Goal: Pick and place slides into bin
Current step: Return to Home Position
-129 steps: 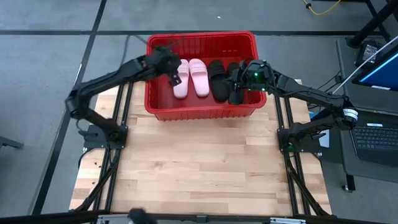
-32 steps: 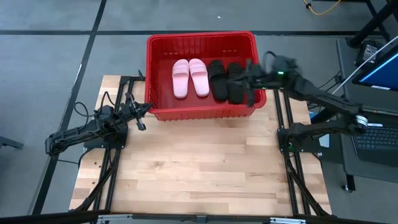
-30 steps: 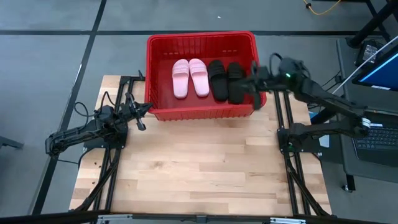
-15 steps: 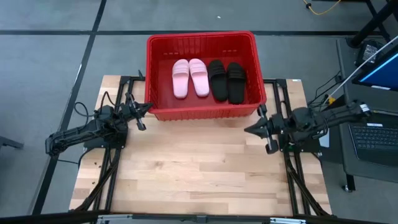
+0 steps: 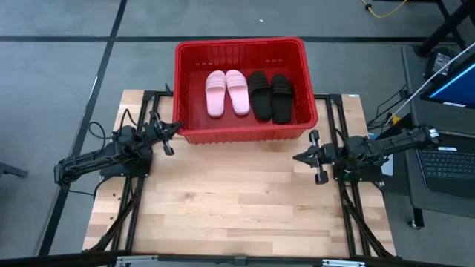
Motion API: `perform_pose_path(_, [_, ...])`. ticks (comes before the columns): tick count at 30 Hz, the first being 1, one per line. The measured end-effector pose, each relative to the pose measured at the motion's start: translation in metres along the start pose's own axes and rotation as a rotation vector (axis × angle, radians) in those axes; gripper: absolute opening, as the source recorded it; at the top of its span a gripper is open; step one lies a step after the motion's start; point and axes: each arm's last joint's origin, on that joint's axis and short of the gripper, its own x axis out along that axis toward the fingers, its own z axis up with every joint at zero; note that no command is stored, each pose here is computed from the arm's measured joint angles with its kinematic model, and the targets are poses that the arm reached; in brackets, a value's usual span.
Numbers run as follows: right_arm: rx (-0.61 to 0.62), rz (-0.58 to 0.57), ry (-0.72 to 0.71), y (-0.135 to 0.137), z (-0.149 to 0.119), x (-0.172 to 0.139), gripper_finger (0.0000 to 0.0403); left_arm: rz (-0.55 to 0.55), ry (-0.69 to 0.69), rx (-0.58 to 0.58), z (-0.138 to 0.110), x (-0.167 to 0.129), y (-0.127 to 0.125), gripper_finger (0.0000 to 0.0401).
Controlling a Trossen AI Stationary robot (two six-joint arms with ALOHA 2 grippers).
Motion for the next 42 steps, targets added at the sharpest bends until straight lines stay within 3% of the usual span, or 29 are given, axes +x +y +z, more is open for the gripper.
perform_pose_path(8, [-0.015, 0.018, -0.094, -0.002, -0.026, -0.022, 0.0006, 0.000, 0.000, 0.000, 0.000, 0.000, 0.000, 0.0005])
perform_pose_path(17, [-0.048, 0.066, -0.050, 0.001, -0.050, -0.026, 0.0006, 0.000, 0.000, 0.000, 0.000, 0.000, 0.000, 0.0004])
perform_pose_path(31, [-0.042, 0.092, 0.013, 0.003, -0.056, -0.026, 0.0006, 0.000, 0.000, 0.000, 0.000, 0.000, 0.000, 0.0004])
perform_pose_path(36, [0.074, 0.092, 0.047, 0.003, -0.059, -0.026, 0.0006, 0.000, 0.000, 0.000, 0.000, 0.000, 0.000, 0.0007])
perform_pose_path(42, [0.080, 0.091, 0.047, 0.003, -0.059, -0.026, 0.0006, 0.000, 0.000, 0.000, 0.000, 0.000, 0.000, 0.0005])
